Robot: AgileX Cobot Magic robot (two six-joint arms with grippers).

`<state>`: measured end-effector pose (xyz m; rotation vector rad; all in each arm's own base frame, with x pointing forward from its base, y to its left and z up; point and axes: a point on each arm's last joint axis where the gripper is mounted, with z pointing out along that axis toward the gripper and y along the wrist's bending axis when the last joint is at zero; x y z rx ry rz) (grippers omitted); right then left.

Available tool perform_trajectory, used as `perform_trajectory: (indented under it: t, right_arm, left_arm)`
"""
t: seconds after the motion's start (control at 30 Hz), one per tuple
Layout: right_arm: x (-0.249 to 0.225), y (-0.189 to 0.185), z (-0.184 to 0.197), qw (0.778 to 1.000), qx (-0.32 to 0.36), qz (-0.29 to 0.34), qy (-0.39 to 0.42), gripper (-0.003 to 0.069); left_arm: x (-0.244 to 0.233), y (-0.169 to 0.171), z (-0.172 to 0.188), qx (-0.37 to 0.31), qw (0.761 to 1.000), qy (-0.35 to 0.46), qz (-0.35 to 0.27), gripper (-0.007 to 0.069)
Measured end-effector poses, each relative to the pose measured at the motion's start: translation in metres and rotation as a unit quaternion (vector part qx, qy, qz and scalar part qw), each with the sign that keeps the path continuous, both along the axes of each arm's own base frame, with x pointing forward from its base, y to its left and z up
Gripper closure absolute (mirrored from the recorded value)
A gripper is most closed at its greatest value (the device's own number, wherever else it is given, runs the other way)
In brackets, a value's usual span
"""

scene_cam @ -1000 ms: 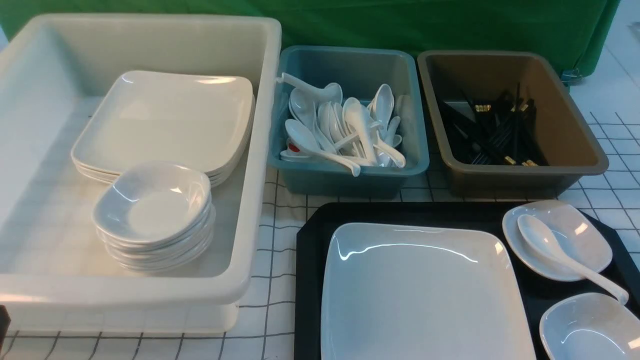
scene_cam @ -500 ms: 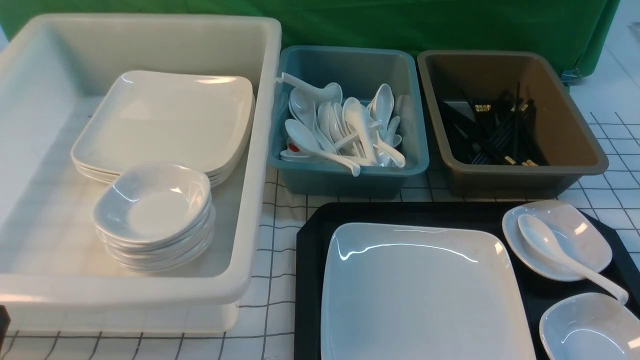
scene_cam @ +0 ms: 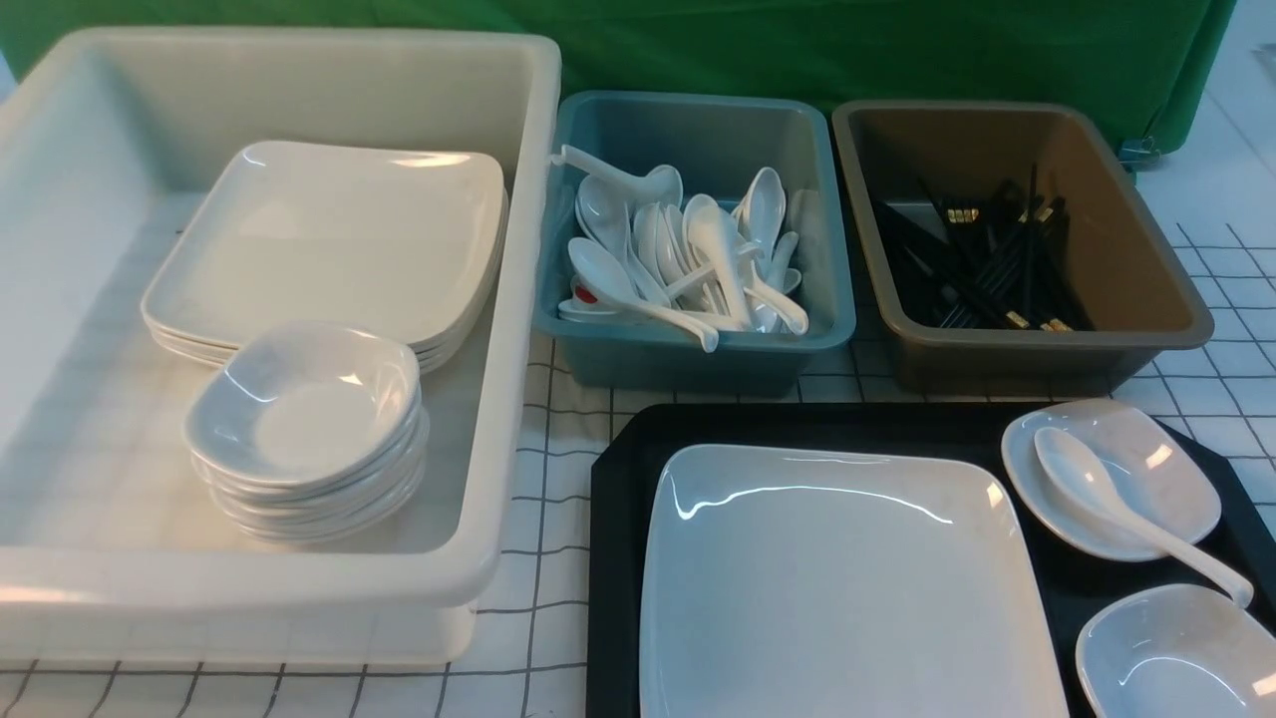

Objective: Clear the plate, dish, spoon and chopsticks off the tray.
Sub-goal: Use the right arm to grab a soup spoon from the plate

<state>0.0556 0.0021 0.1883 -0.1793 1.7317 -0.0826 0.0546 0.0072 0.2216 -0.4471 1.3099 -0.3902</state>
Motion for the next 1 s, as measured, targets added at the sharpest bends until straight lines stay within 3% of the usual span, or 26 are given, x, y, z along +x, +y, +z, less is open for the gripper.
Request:
perform_trajectory:
  t: [0.23, 0.33, 0.37, 0.43, 0.47, 0.57, 0.67, 0.73, 0.8, 0.87, 0.9, 1.0]
  right_arm:
    - [0.001, 0.001, 0.005, 0.999, 0.026, 0.001, -0.028, 0.0417]
    - [0.001, 0.002, 0.020, 0.980, 0.171, -0.002, -0.098, 0.0417]
    - [0.001, 0.001, 0.021, 0.978, 0.183, -0.002, -0.104, 0.0417]
    - [-0.001, -0.001, 0.034, 0.935, 0.312, 0.001, -0.167, 0.0417]
    - [-0.002, -0.002, 0.038, 0.922, 0.339, 0.004, -0.187, 0.0417]
    - [-0.004, -0.004, 0.045, 0.903, 0.368, 0.011, -0.223, 0.0417]
    - [-0.007, -0.006, 0.054, 0.883, 0.382, 0.020, -0.273, 0.0417]
    - [-0.009, -0.007, 0.057, 0.877, 0.382, 0.023, -0.291, 0.0417]
    - [-0.011, -0.008, 0.062, 0.867, 0.383, 0.028, -0.317, 0.0417]
    - [-0.013, -0.009, 0.064, 0.860, 0.383, 0.031, -0.336, 0.0417]
    - [-0.013, -0.009, 0.065, 0.860, 0.383, 0.031, -0.337, 0.0417]
    - [-0.014, -0.010, 0.066, 0.856, 0.383, 0.032, -0.345, 0.0417]
  left_arm:
    - [-0.010, 0.011, 0.023, -0.118, 0.981, -0.151, 0.021, 0.0620]
    - [-0.017, 0.010, 0.039, -0.134, 0.965, -0.227, 0.005, 0.0620]
    - [-0.018, 0.010, 0.041, -0.133, 0.964, -0.230, 0.003, 0.0620]
    - [-0.027, 0.004, 0.073, -0.111, 0.963, -0.245, -0.023, 0.0620]
    - [-0.030, 0.001, 0.088, -0.092, 0.967, -0.238, -0.031, 0.0620]
    - [-0.033, -0.004, 0.117, -0.055, 0.979, -0.194, -0.040, 0.0620]
    - [-0.018, -0.007, 0.154, 0.001, 0.999, -0.038, -0.034, 0.0620]
    - [-0.006, -0.007, 0.162, 0.028, 0.998, 0.040, -0.035, 0.0620]
    - [0.016, -0.010, 0.165, 0.080, 0.981, 0.167, -0.055, 0.0620]
    - [0.040, -0.015, 0.157, 0.098, 0.948, 0.284, -0.101, 0.0620]
    - [0.043, -0.016, 0.156, 0.095, 0.946, 0.292, -0.108, 0.0620]
    - [0.075, -0.027, 0.135, 0.103, 0.895, 0.387, -0.194, 0.0620]
